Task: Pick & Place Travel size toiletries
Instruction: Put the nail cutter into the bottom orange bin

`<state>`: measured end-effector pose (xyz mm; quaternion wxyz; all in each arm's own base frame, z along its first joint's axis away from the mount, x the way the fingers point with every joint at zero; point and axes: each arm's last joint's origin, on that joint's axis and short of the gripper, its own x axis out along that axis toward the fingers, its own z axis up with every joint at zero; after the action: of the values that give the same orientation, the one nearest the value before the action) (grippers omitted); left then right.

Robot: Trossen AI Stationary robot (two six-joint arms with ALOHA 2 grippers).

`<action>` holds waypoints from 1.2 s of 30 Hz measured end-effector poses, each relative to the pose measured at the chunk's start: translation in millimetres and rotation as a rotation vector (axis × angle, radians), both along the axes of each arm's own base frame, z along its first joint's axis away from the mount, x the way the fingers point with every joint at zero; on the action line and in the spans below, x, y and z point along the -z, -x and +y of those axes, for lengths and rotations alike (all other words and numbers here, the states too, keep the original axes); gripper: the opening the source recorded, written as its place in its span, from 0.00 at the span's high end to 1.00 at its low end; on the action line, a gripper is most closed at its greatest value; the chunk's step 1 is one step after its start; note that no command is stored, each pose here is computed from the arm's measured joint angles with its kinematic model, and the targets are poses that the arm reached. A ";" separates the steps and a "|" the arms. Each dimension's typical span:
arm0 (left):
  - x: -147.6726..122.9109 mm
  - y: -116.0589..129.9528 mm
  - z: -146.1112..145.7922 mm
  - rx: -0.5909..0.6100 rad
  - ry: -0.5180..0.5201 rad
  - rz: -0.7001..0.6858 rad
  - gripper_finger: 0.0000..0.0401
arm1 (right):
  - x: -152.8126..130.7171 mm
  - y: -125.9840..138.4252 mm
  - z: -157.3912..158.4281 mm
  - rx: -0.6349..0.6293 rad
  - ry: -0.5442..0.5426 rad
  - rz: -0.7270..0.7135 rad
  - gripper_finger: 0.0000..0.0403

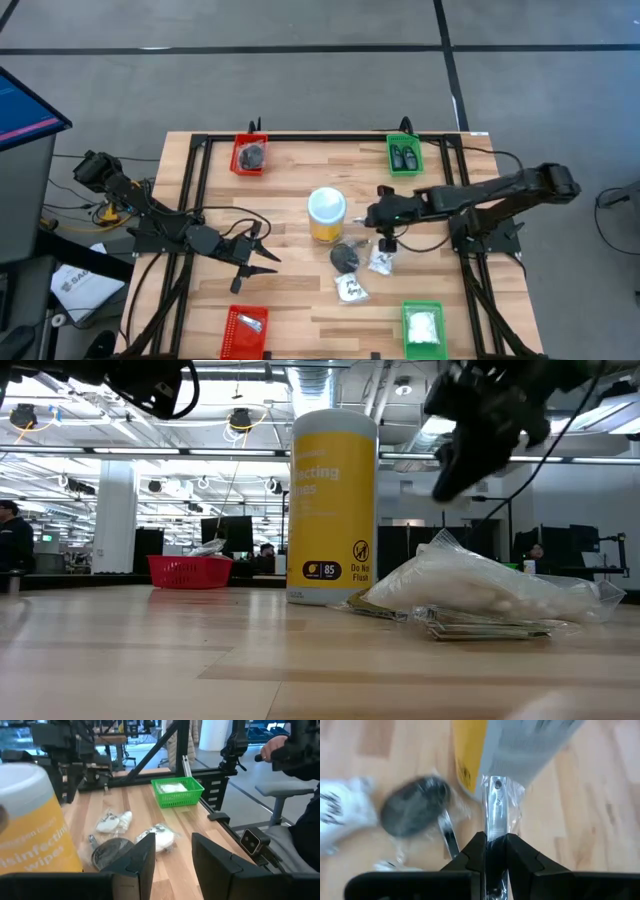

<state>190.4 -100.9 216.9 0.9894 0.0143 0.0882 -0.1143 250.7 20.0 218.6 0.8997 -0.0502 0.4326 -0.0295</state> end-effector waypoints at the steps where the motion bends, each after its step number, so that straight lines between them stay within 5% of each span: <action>1: -0.8 -0.1 -0.1 0.002 -0.007 -0.010 0.71 | -5.6 2.5 1.2 0.001 -0.008 -0.029 0.90; 18: -13.1 -7.0 10.9 -0.059 0.017 -0.132 0.71 | -67.0 11.0 33.6 -0.117 -0.114 -0.512 0.90; 36: -26.1 -14.3 29.6 -0.150 0.070 -0.255 0.71 | -74.1 -43.2 44.8 -0.157 -0.067 -0.695 0.90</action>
<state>204.7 -71.3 243.0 0.9982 -0.0125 -0.0413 -0.0405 293.9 64.8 292.7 0.9938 -0.0406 0.0964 0.0388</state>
